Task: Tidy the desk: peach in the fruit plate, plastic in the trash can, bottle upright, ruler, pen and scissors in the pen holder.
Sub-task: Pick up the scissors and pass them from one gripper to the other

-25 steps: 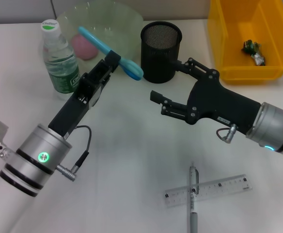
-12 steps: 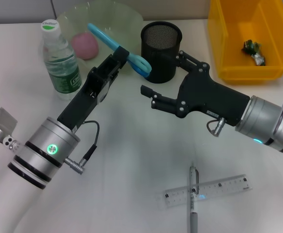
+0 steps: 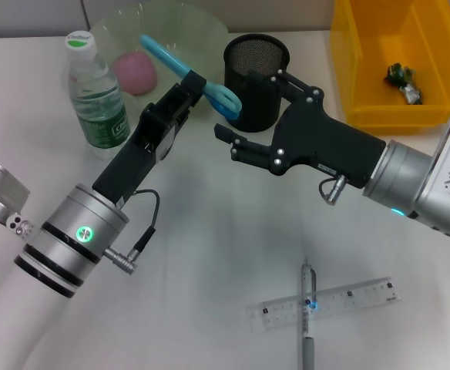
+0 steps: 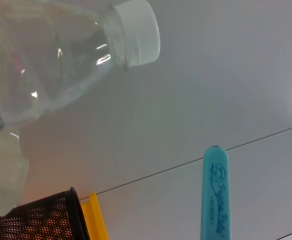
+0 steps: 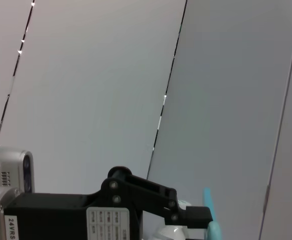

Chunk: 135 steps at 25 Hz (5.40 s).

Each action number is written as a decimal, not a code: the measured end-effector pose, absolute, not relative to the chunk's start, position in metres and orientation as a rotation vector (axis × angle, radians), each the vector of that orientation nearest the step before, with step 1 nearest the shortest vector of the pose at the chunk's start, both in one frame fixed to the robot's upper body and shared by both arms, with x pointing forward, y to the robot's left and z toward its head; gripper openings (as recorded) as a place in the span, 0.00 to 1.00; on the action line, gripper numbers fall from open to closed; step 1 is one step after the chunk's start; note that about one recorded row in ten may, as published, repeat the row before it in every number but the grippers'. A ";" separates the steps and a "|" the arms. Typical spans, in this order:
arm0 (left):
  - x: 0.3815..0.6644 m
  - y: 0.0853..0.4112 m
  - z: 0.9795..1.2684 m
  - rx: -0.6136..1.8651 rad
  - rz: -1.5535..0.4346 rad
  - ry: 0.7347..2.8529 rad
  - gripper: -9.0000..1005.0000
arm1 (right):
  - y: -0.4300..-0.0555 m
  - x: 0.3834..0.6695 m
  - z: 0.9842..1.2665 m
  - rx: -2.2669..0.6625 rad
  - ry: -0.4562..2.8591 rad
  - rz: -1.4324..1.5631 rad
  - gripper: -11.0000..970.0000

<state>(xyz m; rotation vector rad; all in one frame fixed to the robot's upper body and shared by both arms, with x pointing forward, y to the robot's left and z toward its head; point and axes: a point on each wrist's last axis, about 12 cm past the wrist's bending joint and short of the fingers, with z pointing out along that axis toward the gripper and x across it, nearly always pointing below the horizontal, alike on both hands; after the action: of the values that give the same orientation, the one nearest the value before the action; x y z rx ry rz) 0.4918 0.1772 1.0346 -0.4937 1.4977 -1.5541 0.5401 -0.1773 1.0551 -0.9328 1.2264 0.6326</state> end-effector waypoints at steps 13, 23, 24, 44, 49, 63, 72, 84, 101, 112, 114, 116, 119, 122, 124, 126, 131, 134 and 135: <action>0.497 0.178 1.035 -0.515 -1.553 1.497 0.26 | -0.173 0.547 1.057 -0.941 1.236 0.614 0.85; 0.498 0.178 1.035 -0.531 -1.543 1.502 0.26 | -0.172 0.550 1.057 -0.947 1.243 0.608 0.85; 0.499 0.178 1.034 -0.534 -1.540 1.503 0.26 | -0.172 0.550 1.057 -0.948 1.244 0.607 0.85; 0.499 0.179 1.033 -0.549 -1.541 1.508 0.26 | -0.171 0.550 1.058 -0.946 1.247 0.615 0.84; 0.498 0.179 1.033 -0.550 -1.542 1.510 0.26 | -0.171 0.550 1.058 -0.940 1.246 0.613 0.83; 0.496 0.175 1.034 -0.531 -1.561 1.513 0.26 | -0.169 0.547 1.056 -0.935 1.255 0.623 0.80; 0.495 0.175 1.033 -0.534 -1.565 1.515 0.26 | -0.169 0.547 1.055 -0.936 1.258 0.624 0.78; 0.495 0.173 1.033 -0.526 -1.567 1.524 0.26 | -0.166 0.548 1.055 -0.944 1.267 0.624 0.52; 0.497 0.174 1.033 -0.526 -1.558 1.529 0.26 | -0.164 0.549 1.056 -0.948 1.263 0.628 0.48; 0.497 0.174 1.033 -0.525 -1.557 1.529 0.26 | -0.164 0.550 1.056 -0.950 1.267 0.625 0.48; 0.497 0.174 1.033 -0.525 -1.557 1.529 0.26 | -0.164 0.550 1.056 -0.950 1.267 0.625 0.48; 0.497 0.174 1.033 -0.525 -1.557 1.529 0.26 | -0.164 0.550 1.056 -0.951 1.267 0.625 0.48; 0.497 0.174 1.033 -0.524 -1.557 1.529 0.26 | -0.163 0.550 1.056 -0.952 1.266 0.625 0.48; 0.498 0.174 1.033 -0.523 -1.557 1.529 0.26 | -0.163 0.551 1.056 -0.952 1.266 0.625 0.48; 0.498 0.174 1.033 -0.523 -1.557 1.529 0.26 | -0.163 0.551 1.056 -0.952 1.266 0.625 0.48; 0.498 0.174 1.033 -0.524 -1.556 1.532 0.26 | -0.163 0.551 1.056 -0.952 1.265 0.625 0.48; 0.498 0.174 1.033 -0.524 -1.555 1.533 0.26 | -0.163 0.551 1.056 -0.953 1.264 0.625 0.48; 0.498 0.174 1.033 -0.525 -1.556 1.533 0.26 | -0.163 0.551 1.056 -0.954 1.264 0.625 0.48; 0.498 0.174 1.033 -0.525 -1.556 1.533 0.26 | -0.163 0.551 1.056 -0.954 1.265 0.626 0.48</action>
<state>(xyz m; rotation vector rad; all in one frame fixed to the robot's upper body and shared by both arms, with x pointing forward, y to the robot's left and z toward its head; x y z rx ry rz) 0.4976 0.1740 1.0326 -0.5248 1.5329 -1.5557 0.5507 -0.1628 1.0562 -0.9539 1.2646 0.6258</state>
